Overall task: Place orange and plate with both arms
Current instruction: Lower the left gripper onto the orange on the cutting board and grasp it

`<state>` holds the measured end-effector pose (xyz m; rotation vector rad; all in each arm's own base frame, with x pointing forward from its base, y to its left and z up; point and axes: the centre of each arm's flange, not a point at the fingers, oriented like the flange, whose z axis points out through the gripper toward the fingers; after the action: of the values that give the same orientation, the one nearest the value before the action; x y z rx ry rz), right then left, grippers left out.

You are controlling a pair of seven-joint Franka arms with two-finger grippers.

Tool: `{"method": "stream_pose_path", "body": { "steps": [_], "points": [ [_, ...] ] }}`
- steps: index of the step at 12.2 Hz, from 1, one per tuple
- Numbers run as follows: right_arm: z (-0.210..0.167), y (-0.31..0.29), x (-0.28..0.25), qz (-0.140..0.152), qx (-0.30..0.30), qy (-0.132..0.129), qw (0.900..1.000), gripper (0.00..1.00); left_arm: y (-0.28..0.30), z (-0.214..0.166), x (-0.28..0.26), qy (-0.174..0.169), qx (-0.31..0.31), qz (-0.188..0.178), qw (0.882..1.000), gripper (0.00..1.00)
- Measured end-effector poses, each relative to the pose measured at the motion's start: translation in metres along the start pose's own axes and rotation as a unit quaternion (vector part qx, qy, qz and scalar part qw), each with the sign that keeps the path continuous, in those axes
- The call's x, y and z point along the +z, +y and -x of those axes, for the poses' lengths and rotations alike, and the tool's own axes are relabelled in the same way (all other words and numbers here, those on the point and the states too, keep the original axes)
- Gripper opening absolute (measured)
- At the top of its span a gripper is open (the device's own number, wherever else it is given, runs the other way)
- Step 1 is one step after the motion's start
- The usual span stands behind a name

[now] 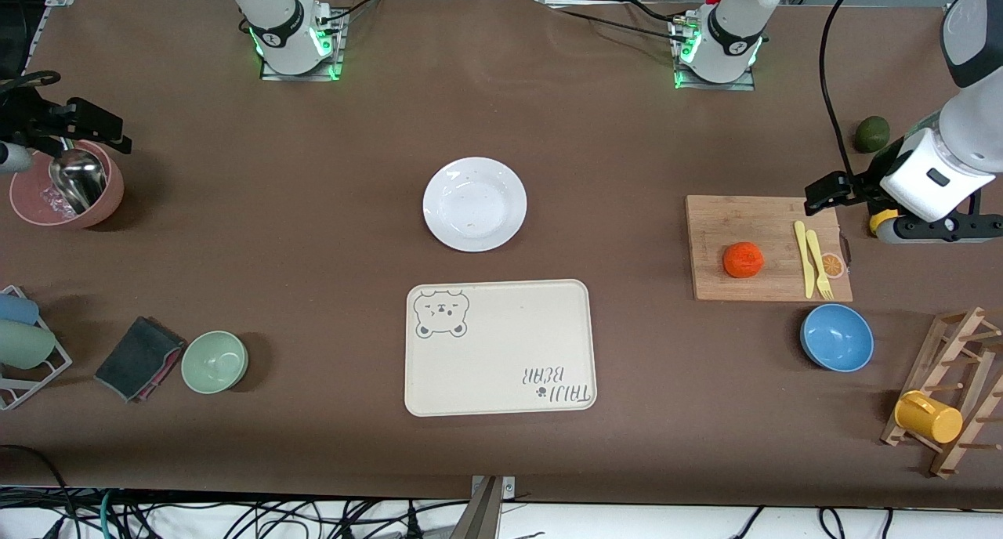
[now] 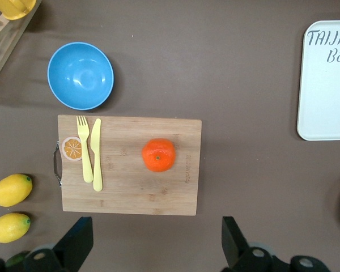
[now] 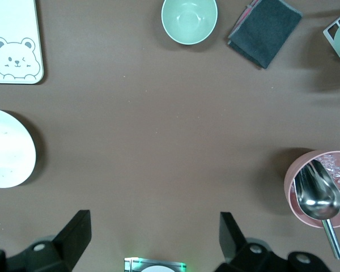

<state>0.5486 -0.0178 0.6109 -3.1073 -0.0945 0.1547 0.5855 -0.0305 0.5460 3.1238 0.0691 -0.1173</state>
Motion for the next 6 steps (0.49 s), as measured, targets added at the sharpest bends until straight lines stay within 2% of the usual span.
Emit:
{"method": "stream_pose_path", "body": {
  "steps": [6],
  "points": [
    [0.0005, 0.0000, 0.0004, 0.000, 0.000, -0.002, 1.000, 1.00, 0.0002, 0.0000, 0.0000, 0.000, 0.000, 0.000, 1.000, 1.00]
  ]
}}
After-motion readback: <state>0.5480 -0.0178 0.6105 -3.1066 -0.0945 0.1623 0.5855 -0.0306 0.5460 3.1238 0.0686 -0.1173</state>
